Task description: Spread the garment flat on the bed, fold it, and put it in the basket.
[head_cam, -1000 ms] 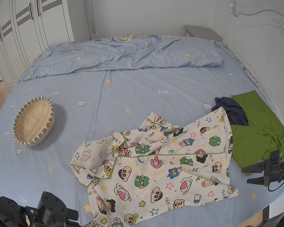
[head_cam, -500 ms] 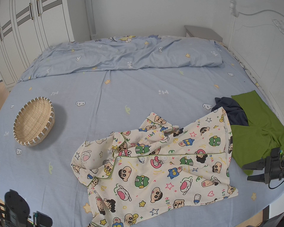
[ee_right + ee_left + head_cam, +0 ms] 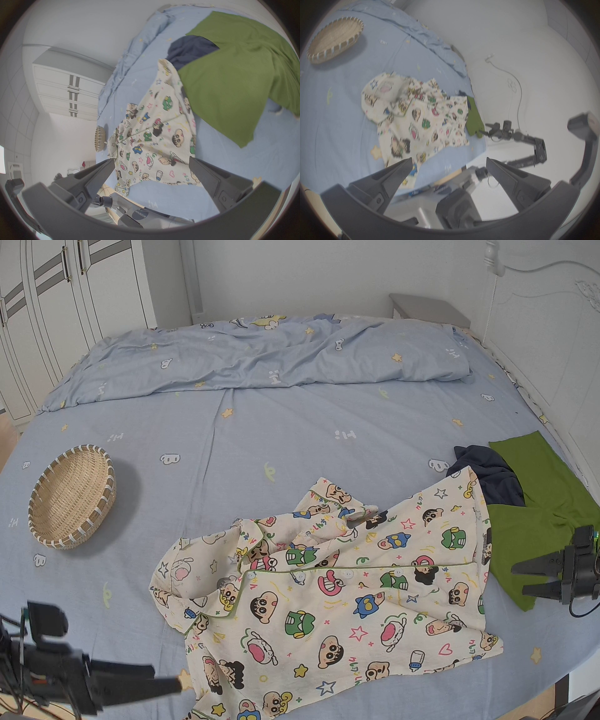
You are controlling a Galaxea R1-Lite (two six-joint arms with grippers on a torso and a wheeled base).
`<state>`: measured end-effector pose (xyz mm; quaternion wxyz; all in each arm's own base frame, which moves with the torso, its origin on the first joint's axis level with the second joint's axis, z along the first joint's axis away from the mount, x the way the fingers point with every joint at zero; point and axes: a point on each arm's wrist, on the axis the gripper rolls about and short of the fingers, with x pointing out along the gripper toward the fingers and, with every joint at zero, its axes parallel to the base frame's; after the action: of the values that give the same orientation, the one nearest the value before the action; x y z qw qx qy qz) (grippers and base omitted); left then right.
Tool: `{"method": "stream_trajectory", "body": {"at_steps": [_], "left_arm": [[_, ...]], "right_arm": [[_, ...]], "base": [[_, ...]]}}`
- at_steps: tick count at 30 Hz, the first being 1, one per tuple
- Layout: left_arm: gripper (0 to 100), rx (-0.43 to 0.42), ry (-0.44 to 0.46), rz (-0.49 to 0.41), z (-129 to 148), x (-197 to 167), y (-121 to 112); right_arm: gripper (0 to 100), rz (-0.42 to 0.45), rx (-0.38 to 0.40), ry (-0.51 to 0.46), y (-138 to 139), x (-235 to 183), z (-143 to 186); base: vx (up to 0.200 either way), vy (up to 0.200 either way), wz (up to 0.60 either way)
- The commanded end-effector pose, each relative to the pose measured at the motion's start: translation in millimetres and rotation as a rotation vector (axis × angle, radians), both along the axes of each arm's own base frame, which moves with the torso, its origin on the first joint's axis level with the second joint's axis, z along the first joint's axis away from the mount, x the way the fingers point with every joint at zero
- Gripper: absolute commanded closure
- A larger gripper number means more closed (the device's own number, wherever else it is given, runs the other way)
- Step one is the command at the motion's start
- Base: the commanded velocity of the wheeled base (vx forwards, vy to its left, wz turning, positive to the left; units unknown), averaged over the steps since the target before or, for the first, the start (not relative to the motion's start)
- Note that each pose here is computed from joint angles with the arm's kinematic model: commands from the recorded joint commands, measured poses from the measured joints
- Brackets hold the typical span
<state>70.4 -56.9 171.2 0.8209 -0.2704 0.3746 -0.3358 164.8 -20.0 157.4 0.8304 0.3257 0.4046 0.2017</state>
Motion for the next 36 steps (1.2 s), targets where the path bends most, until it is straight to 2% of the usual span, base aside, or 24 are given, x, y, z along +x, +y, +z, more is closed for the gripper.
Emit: {"method": "stream_trajectory", "body": {"at_steps": [1, 7, 13, 15, 18, 20, 25, 29, 32, 36], "left_arm": [[0, -0.067, -0.026, 0.132, 27, 112, -16], [0, -0.164, -0.078, 0.111, 38, 155, 5], [0, -0.204, -0.125, 0.075, 55, 183, 17], [0, -0.209, -0.108, 0.056, 57, 186, 16], [0, -0.180, -0.068, 0.057, 46, 191, 16], [0, -0.099, -0.094, 0.053, 29, 209, 27], [0, 0.016, -0.099, 0.041, 6, 224, 46], [0, 0.005, -0.101, 0.053, 7, 239, 60], [0, 0.028, -0.144, 0.033, 5, 244, 66], [0, 0.084, -0.152, -0.007, -20, 256, 70]], "right_arm": [[0, 0.113, -0.034, -0.182, 16, 34, 37], [0, 0.149, -0.044, -0.273, 22, 56, 54], [0, 0.182, -0.050, -0.316, 28, 65, 64], [0, 0.190, -0.050, -0.321, 30, 66, 66], [0, 0.194, -0.049, -0.317, 31, 66, 64], [0, 0.194, -0.049, -0.317, 31, 65, 64], [0, 0.197, -0.049, -0.320, 32, 63, 65], [0, 0.202, -0.048, -0.322, 33, 62, 65], [0, 0.208, -0.047, -0.325, 34, 59, 65], [0, 0.210, -0.046, -0.331, 35, 57, 67]], "base": [[0.000, 0.000, 0.00], [0.000, 0.000, 0.00], [0.000, 0.000, 0.00], [0.000, 0.000, 0.00], [0.000, 0.000, 0.00], [0.000, 0.000, 0.00], [0.000, 0.000, 0.00], [0.000, 0.000, 0.00], [0.000, 0.000, 0.00], [0.000, 0.000, 0.00]]}}
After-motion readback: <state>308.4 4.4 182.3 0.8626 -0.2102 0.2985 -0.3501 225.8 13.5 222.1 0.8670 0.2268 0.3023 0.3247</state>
